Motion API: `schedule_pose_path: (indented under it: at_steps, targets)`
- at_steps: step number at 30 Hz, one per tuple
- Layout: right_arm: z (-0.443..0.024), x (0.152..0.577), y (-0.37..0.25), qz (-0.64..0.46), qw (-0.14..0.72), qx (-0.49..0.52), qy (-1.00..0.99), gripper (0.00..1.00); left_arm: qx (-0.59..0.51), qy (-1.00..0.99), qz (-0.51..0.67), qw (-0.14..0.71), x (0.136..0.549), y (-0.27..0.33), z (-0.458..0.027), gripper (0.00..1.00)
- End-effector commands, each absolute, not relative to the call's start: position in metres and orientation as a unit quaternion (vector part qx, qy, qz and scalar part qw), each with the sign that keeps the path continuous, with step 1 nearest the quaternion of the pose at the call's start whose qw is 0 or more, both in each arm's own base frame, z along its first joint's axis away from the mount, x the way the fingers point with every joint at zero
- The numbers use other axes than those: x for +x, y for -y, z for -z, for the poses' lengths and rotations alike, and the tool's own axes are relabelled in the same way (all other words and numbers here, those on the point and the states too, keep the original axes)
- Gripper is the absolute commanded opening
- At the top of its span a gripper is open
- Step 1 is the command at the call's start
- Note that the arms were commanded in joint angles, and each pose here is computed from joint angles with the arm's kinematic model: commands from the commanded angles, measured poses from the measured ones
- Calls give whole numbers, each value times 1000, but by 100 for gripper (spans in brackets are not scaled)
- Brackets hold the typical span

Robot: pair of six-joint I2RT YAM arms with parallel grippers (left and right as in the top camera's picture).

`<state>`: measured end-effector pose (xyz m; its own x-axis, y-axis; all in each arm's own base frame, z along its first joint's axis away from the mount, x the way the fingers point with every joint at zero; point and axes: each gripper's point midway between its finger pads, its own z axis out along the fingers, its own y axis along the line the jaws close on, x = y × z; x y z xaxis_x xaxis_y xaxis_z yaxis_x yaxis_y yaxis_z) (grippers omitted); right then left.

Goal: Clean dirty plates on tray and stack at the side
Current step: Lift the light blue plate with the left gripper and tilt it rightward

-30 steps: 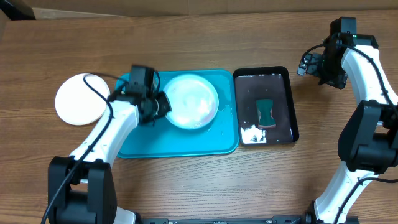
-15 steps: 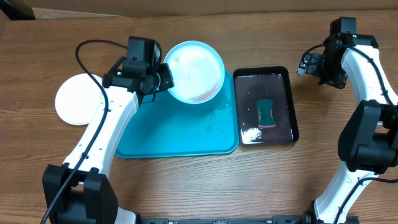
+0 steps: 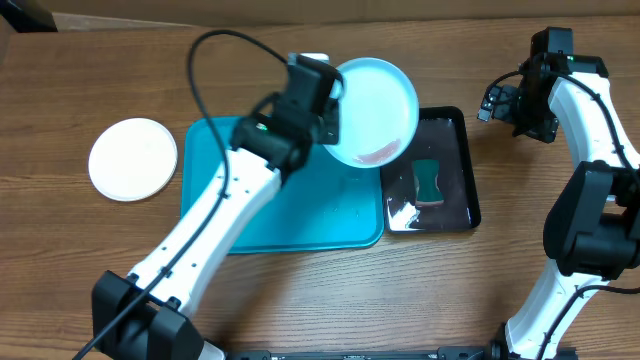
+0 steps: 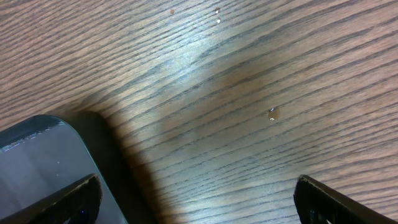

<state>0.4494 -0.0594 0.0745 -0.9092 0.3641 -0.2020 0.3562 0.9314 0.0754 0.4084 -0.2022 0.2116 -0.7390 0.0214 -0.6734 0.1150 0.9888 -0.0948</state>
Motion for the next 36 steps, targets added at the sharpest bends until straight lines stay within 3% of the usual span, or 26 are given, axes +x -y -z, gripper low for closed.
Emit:
schedule_pose_path:
  at_steps: [1,21,36]
  targets:
    - [-91,456,61,-17,131,187,-973,100,53,-913,25,405,411,213,-233,4]
    - [-91,456,61,-17,131,187,-973,100,174,-821,-154,522,356,275,-282,4]
    - [-91,456,61,-17,131,187,-973,100,194,-736,-276,587,332,288,-338,4]
